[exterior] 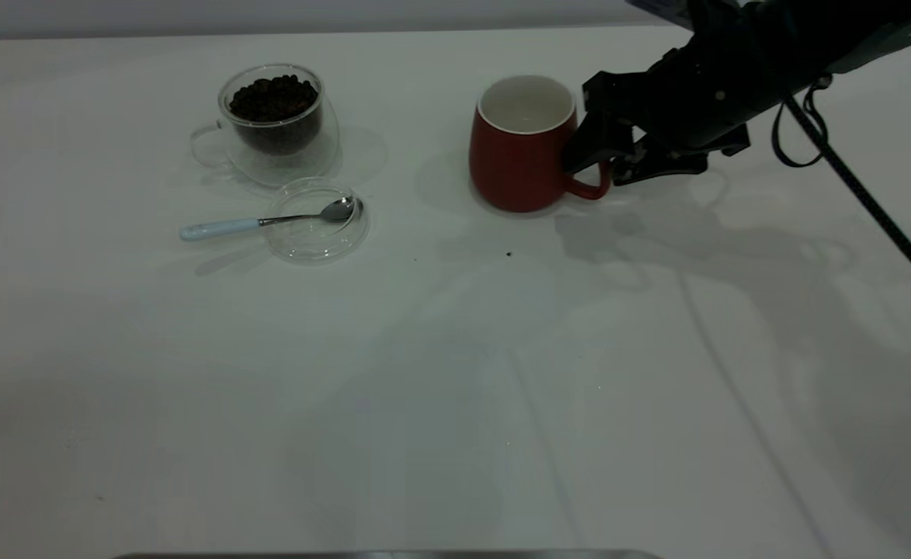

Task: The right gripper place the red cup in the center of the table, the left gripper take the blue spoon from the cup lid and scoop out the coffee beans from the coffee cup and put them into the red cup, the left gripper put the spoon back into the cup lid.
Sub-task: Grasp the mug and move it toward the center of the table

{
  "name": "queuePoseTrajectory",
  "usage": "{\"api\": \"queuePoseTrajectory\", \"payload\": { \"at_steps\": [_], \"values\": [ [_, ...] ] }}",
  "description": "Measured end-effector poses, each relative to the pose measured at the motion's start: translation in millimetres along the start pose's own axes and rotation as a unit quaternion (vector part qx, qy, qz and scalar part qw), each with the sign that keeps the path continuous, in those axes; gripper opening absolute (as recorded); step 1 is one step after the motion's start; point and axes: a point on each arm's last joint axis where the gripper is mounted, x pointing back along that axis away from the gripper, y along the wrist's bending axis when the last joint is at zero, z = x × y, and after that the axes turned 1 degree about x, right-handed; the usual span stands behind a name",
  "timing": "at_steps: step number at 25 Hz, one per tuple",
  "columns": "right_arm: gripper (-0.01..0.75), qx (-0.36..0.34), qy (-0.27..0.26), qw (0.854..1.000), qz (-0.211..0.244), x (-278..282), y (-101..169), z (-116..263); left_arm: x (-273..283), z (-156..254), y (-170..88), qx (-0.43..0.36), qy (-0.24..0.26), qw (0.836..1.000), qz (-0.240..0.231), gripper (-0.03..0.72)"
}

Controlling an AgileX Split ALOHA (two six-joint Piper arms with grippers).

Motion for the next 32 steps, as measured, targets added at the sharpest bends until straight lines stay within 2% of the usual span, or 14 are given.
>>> {"api": "queuePoseTrajectory", "payload": {
  "at_steps": [12,17,26,29,32],
  "values": [
    [0.557,0.015,0.004,1.0,-0.009,-6,14,4,0,0,0,0.0,0.0,1.0,0.0,0.34],
    [0.557,0.042,0.012,0.999,-0.013,-9,22,7,0,0,0,0.0,0.0,1.0,0.0,0.34],
    [0.557,0.065,0.016,0.998,-0.008,-7,22,7,0,0,0,0.0,0.0,1.0,0.0,0.34],
    [0.557,0.077,0.002,0.997,0.005,2,20,-2,0,0,0,0.0,0.0,1.0,0.0,0.34],
    [0.556,0.066,-0.034,0.997,0.013,11,19,-22,0,0,0,0.0,0.0,1.0,0.0,0.34]
  ]
}}
